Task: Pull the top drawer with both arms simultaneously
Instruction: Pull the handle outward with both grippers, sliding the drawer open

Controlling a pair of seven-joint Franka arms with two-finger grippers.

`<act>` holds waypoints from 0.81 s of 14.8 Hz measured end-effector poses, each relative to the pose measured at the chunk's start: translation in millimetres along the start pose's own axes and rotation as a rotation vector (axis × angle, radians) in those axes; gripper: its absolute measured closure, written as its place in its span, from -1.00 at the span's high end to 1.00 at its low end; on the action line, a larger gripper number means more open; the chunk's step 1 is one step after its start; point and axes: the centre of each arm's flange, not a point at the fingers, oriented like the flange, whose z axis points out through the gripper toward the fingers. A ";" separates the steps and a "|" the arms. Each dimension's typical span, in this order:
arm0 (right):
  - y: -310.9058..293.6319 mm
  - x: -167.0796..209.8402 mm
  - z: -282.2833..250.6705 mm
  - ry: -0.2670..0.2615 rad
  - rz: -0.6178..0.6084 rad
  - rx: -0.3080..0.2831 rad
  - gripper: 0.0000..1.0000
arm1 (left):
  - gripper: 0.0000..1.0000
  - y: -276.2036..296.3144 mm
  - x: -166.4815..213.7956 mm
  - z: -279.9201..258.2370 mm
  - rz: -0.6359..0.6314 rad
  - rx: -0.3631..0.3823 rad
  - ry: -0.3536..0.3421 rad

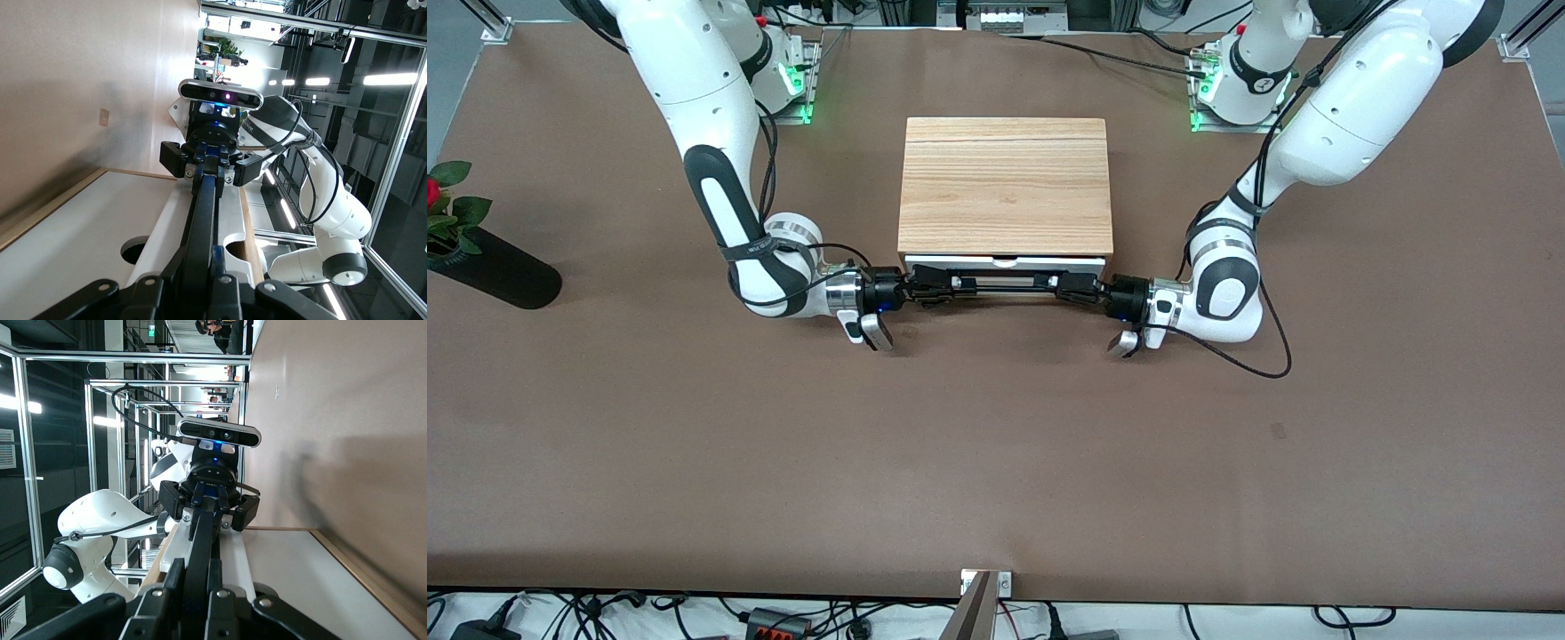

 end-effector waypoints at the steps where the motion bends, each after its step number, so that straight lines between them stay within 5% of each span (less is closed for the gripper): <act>1: -0.8 1.8 -0.1 0.002 -0.004 -0.002 -0.64 | -0.65 1.0 1.6 -0.4 0.004 0.002 0.003; 12: -3.9 28.9 -1.7 0.027 -0.053 -0.027 -0.64 | -0.65 6.8 25.6 -5.0 0.043 0.017 0.041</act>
